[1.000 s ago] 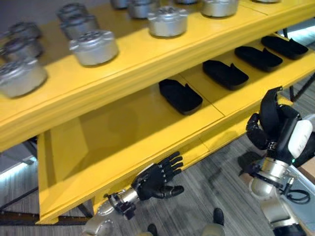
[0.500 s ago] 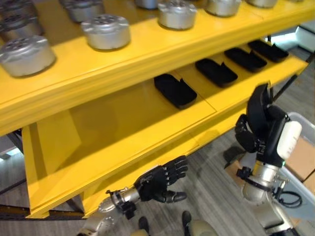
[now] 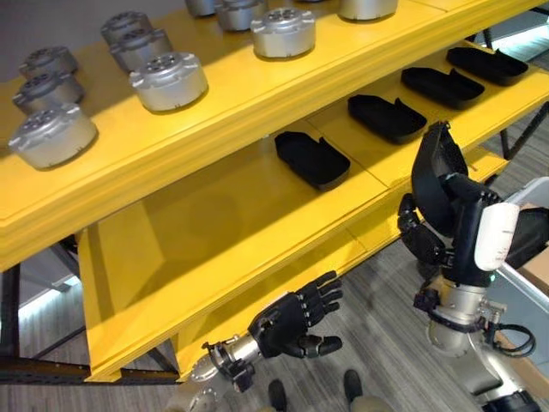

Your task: Move parts from the plastic box to the shelf.

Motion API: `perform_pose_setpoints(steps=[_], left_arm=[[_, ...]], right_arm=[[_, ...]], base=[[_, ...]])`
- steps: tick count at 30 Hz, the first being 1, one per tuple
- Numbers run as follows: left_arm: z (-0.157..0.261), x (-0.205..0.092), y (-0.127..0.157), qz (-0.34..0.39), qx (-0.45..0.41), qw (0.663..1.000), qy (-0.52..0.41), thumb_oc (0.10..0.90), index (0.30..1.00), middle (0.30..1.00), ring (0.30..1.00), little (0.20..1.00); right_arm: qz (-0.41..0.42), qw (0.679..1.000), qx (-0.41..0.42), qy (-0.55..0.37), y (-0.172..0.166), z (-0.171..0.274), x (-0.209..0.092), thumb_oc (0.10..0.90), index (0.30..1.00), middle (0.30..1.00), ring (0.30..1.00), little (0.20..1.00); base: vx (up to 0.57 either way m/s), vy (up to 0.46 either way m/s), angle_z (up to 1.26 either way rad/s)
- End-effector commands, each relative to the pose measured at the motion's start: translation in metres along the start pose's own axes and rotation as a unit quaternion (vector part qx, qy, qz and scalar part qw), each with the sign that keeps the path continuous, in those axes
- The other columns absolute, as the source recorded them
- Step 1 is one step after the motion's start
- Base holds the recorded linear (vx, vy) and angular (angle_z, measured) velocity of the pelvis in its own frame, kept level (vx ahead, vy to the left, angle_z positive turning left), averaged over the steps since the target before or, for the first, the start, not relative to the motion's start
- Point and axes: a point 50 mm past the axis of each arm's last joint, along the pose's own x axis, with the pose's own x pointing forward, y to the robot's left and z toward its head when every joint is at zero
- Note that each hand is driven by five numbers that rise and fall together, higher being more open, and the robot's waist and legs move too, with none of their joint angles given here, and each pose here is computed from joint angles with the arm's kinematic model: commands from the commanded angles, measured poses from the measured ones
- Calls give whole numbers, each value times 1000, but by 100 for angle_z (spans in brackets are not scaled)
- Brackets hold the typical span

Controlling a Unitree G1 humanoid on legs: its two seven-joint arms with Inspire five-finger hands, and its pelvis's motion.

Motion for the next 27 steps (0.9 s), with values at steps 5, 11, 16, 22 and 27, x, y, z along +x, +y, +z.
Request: perform_pose_setpoints(steps=[5,11,16,22,27], left_arm=[[39,22,-5,-43,51,994,-82,900,1000,1000,1000,1000],[40,19,-3,-36,51,994,-90,900,1000,1000,1000,1000],[38,13,-2,-33,47,995,-85,900,1000,1000,1000,1000],[35,-1,0,-28,43,996,-74,900,1000,1000,1000,1000],[37,-6,1,-27,49,996,-70,900,1000,1000,1000,1000]], right_arm=[[-31,969,129,-210,-15,64,49,400,300,300,300,300],[28,958,183,-221,-19,71,45,400,300,300,300,300],[64,946,208,-239,-13,81,38,400,300,300,300,300],[145,929,246,-233,-5,90,33,400,300,300,300,300],[194,916,271,-222,4,94,32,400,300,300,300,300]], base=[[4,139,83],[10,211,-8],[24,236,32],[38,155,23],[3,30,17]])
